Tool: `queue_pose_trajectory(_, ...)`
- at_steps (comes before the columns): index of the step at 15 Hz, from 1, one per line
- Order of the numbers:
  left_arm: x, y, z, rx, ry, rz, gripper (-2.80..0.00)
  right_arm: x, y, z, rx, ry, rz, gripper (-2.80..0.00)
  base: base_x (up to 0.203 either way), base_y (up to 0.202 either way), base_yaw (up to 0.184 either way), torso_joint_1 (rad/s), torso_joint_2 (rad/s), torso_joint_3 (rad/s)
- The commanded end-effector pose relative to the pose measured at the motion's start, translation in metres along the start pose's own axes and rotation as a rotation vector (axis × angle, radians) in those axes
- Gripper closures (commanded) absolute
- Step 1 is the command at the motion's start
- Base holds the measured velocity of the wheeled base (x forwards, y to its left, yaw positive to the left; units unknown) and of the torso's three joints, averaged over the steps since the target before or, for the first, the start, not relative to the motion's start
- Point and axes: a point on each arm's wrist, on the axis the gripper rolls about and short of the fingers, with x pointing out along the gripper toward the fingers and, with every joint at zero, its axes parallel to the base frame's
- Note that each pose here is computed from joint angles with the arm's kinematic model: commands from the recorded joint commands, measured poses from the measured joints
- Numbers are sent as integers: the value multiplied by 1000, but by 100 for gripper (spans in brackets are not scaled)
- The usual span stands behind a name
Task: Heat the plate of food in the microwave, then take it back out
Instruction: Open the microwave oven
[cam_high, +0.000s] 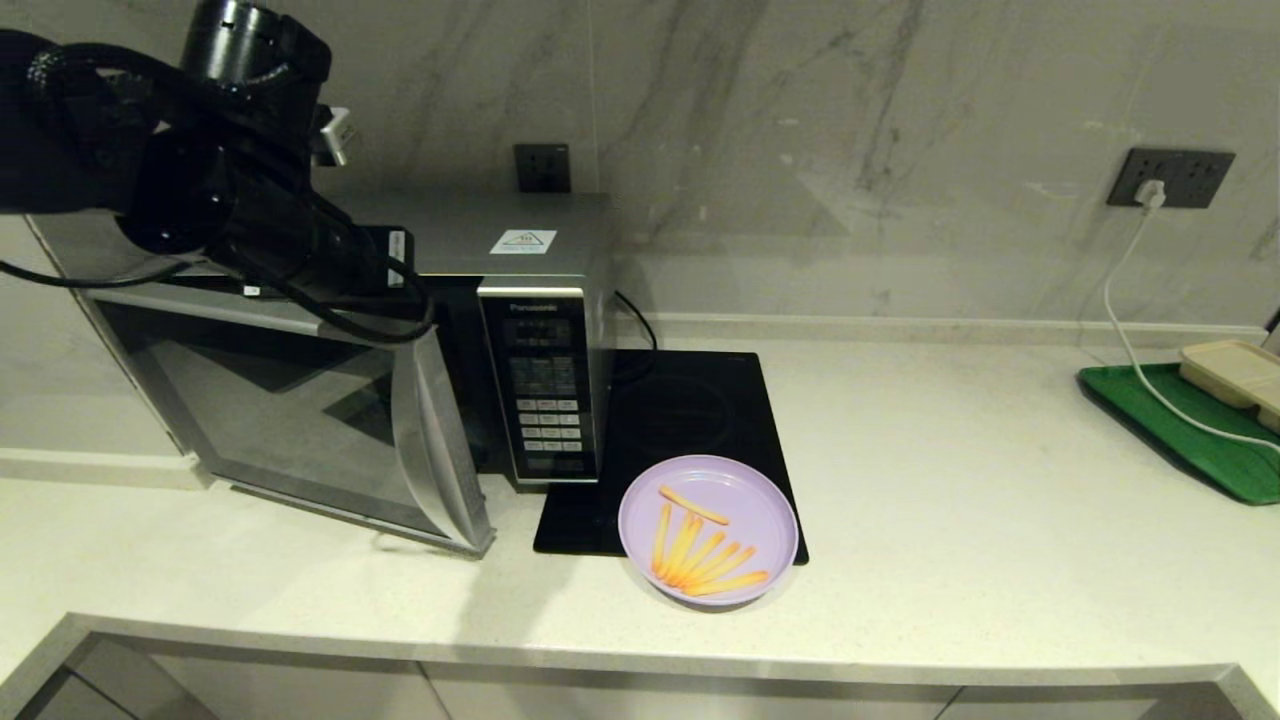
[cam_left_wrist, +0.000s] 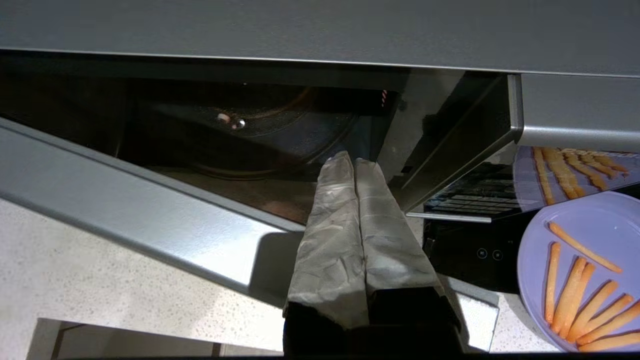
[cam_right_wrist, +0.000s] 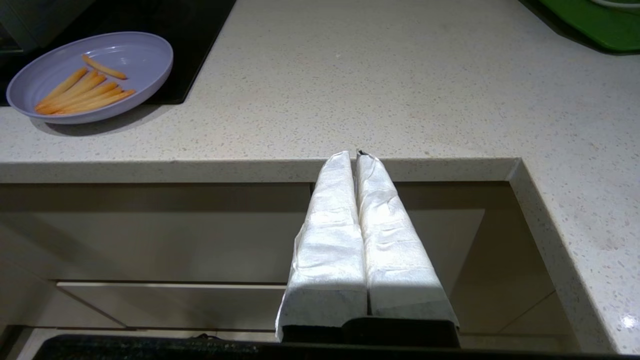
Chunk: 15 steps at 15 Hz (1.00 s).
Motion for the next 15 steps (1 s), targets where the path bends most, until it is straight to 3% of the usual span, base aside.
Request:
queue_pose_trajectory(1, 7, -4, -4, 9, 23, 4, 0, 0, 0, 0, 0, 2, 0, 0, 0, 0, 0, 0, 0, 0)
queue_pose_trajectory(4, 9, -3, -12, 17, 67, 31, 0, 0, 0, 0, 0, 2, 1, 0, 0, 0, 0, 0, 0, 0)
queue_pose_trajectory(7, -1, 4, -19, 61, 146, 187, 0, 0, 0, 0, 1, 2, -1, 0, 0, 0, 0, 0, 0, 0)
queue_pose_trajectory(11, -48, 33, -22, -5, 181, 308, 0, 0, 0, 0, 0, 2, 1, 0, 0, 0, 0, 0, 0, 0)
queue_pose_trajectory(13, -68, 45, -24, -33, 173, 325, 0, 0, 0, 0, 0, 2, 1, 0, 0, 0, 0, 0, 0, 0)
queue_pose_trajectory(15, -71, 44, -26, -33, 174, 320, 0, 0, 0, 0, 0, 2, 1, 0, 0, 0, 0, 0, 0, 0)
